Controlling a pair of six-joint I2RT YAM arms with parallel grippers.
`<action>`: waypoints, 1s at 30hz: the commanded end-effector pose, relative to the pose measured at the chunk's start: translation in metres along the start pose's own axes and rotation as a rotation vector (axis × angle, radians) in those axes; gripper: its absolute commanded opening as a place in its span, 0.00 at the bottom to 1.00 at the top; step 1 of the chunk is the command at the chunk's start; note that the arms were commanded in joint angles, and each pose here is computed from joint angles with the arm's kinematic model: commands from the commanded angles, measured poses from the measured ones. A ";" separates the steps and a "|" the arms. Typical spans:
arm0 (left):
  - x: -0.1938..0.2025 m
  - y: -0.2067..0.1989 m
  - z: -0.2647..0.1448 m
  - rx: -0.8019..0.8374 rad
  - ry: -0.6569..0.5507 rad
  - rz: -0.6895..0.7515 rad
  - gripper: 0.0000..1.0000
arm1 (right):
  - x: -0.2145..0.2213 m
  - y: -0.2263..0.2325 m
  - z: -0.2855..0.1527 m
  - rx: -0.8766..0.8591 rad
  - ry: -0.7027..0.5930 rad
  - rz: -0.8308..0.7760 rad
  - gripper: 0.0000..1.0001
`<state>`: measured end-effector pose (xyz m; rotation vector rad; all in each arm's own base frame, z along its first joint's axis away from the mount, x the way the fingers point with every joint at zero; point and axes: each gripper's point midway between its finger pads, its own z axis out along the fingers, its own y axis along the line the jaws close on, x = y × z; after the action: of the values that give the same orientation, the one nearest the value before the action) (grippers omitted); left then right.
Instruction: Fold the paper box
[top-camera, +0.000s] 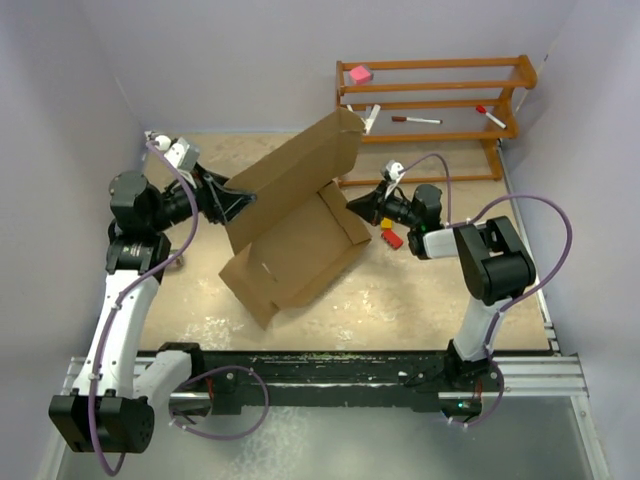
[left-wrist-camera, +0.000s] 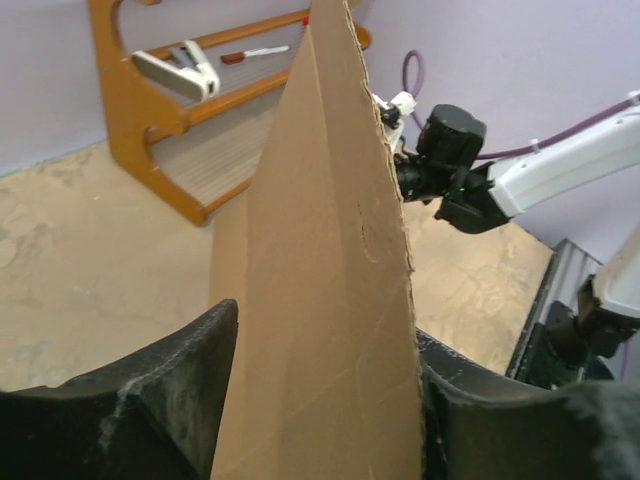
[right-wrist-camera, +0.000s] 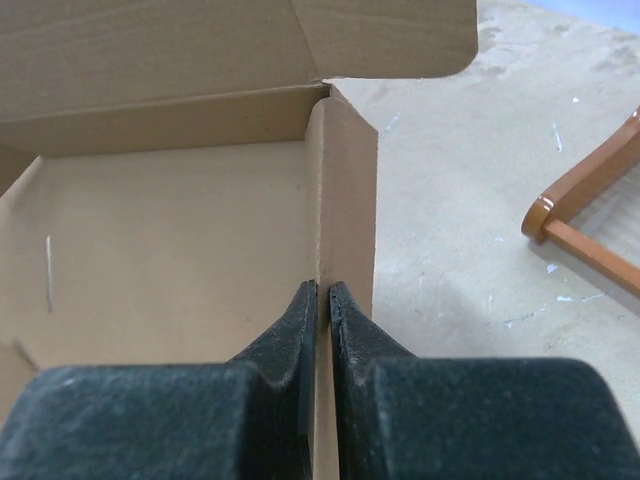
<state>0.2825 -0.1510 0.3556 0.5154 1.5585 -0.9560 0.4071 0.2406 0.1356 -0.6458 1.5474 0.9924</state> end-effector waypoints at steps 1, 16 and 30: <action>-0.019 0.009 -0.009 -0.108 -0.026 0.133 0.64 | -0.031 0.009 0.005 -0.047 -0.012 -0.060 0.00; 0.023 0.033 -0.011 -0.203 0.105 -0.037 0.74 | -0.016 -0.006 0.006 0.005 0.094 -0.055 0.00; 0.073 0.077 -0.036 -0.468 0.270 -0.104 0.78 | 0.009 -0.024 0.007 0.049 0.218 -0.032 0.00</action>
<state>0.3035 -0.1068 0.2754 0.2802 1.9380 -0.6764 0.4196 0.2365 0.1166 -0.7344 1.7499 0.9198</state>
